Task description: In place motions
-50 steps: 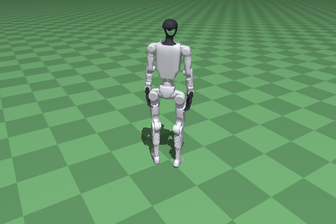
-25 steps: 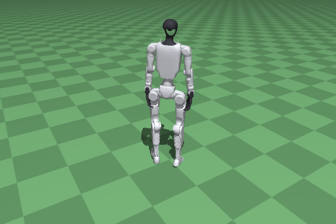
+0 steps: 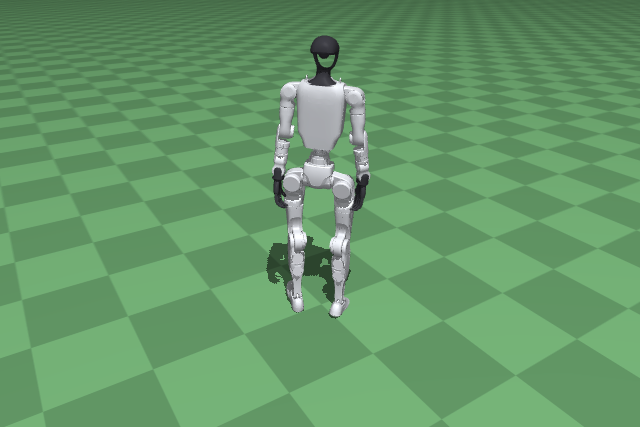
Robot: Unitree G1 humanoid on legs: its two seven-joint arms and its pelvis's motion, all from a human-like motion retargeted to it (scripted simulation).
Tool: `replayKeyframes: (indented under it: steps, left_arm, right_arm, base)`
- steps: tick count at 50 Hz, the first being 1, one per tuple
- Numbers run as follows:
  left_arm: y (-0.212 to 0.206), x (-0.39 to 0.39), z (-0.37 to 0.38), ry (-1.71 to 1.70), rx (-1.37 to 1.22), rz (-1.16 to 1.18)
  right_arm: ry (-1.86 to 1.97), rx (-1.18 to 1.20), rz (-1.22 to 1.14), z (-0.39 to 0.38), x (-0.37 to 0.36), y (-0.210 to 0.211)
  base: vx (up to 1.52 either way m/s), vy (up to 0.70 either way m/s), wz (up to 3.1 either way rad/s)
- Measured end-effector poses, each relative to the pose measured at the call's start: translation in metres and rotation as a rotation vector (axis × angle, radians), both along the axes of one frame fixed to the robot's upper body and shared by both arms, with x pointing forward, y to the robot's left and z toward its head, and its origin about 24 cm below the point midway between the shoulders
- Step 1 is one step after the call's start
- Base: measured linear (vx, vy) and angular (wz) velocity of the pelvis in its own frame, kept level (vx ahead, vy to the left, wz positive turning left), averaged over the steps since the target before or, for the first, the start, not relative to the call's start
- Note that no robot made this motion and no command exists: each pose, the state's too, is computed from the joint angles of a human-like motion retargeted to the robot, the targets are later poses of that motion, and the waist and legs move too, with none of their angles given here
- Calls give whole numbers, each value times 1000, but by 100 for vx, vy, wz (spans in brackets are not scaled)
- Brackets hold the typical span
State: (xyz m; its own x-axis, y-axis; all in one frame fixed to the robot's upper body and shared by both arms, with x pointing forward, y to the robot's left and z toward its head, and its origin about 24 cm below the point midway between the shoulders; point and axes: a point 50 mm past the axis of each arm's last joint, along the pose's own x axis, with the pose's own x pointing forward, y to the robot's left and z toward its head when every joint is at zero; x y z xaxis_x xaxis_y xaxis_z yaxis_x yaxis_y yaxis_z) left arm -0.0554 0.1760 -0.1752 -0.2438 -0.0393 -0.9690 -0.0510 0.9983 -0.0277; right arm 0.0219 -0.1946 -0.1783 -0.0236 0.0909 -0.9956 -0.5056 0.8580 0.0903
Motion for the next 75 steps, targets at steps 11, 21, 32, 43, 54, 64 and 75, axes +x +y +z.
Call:
replayKeyframes:
  steps: [11,21,32,43,54,64,75]
  left_arm:
    - [9,96,-3,-239,0,-94]
    - [10,230,30,-647,0,-181]
    - [1,267,47,-778,-35,-138]
    - [-5,132,0,-353,-48,-128]
    - [7,-68,18,183,40,101]
    - [10,-107,33,291,84,213]
    - [12,51,-1,-77,-2,-42]
  right_arm:
    - [109,-46,-47,3,-43,-14]
    - [243,-130,-137,12,-84,-38]
    - [241,-147,-177,13,-83,-40]
    - [187,-81,-137,3,-37,-7]
    - [-330,156,50,24,132,54]
    - [-533,198,164,52,190,79]
    - [-203,96,157,10,88,47]
  base:
    - [0,-1,-1]
    - [0,0,0]
    - [0,0,0]
    - [1,3,23]
    - [1,0,17]
    - [0,-1,1]
    - [0,-1,-5]
